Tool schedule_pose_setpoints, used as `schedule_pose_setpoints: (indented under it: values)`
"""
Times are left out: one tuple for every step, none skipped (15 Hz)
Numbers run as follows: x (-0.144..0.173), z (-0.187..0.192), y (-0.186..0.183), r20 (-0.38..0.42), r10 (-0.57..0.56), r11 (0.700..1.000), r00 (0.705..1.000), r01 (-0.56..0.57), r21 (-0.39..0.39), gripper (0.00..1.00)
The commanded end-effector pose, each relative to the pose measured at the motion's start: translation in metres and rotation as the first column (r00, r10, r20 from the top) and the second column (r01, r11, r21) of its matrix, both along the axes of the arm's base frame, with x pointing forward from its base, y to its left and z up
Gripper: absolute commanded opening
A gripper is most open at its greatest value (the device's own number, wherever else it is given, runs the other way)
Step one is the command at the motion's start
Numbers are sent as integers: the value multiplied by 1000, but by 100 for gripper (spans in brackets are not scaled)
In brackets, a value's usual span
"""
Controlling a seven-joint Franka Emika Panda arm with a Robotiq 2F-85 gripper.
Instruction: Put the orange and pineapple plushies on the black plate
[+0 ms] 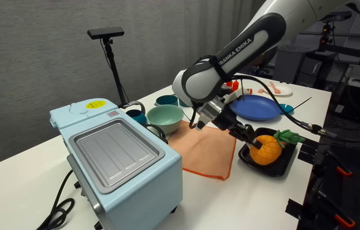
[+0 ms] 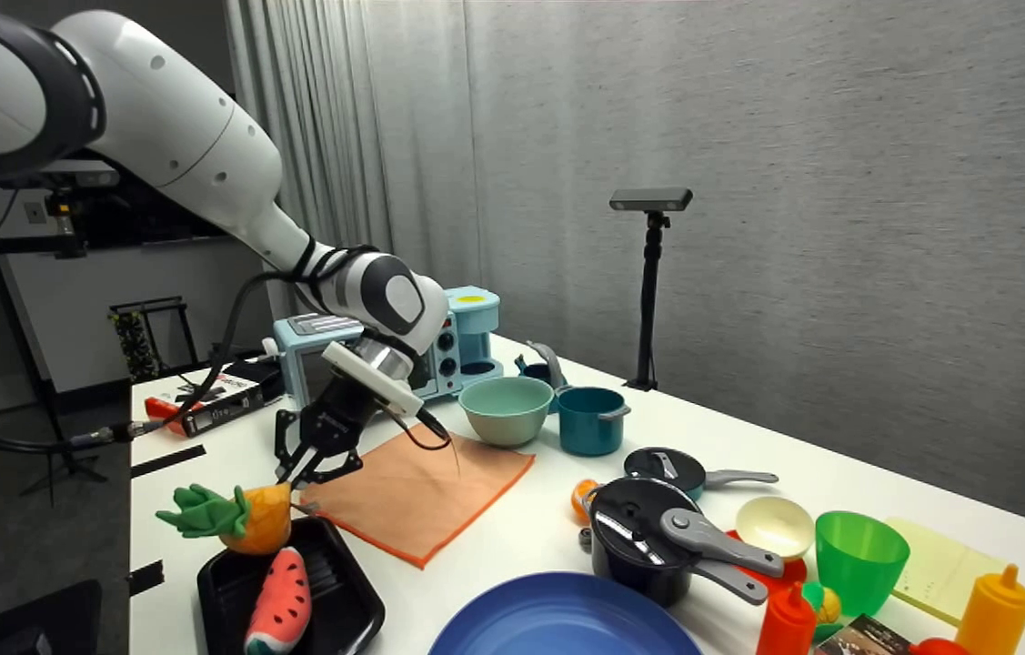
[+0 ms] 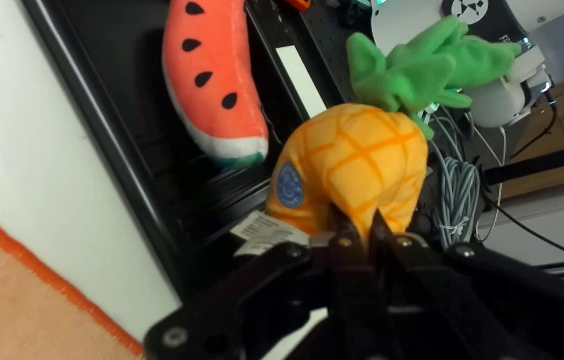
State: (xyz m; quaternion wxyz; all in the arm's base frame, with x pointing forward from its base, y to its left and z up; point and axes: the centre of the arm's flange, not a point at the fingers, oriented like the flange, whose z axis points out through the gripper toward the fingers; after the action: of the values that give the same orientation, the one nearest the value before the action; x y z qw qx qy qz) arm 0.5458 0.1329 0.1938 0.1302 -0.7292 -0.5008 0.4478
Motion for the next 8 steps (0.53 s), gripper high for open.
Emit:
schedule_pose_setpoints:
  values:
    - [-29, 12, -27, 31, 42, 999, 999, -41, -23, 33]
    - [-31, 14, -31, 47, 55, 998, 997, -54, -27, 36]
    - [-33, 18, -37, 66, 58, 998, 996, -56, -35, 41]
    - [-35, 24, -41, 102, 59, 998, 993, -58, -20, 50]
    - [-36, 29, -43, 144, 55, 998, 988, -55, -5, 57]
    - [-36, 36, -43, 194, 42, 998, 980, -49, 31, 66]
    - [-35, 43, -43, 244, 29, 998, 969, -43, 53, 73]
    - [-34, 53, -42, 289, 13, 996, 957, -36, 76, 81]
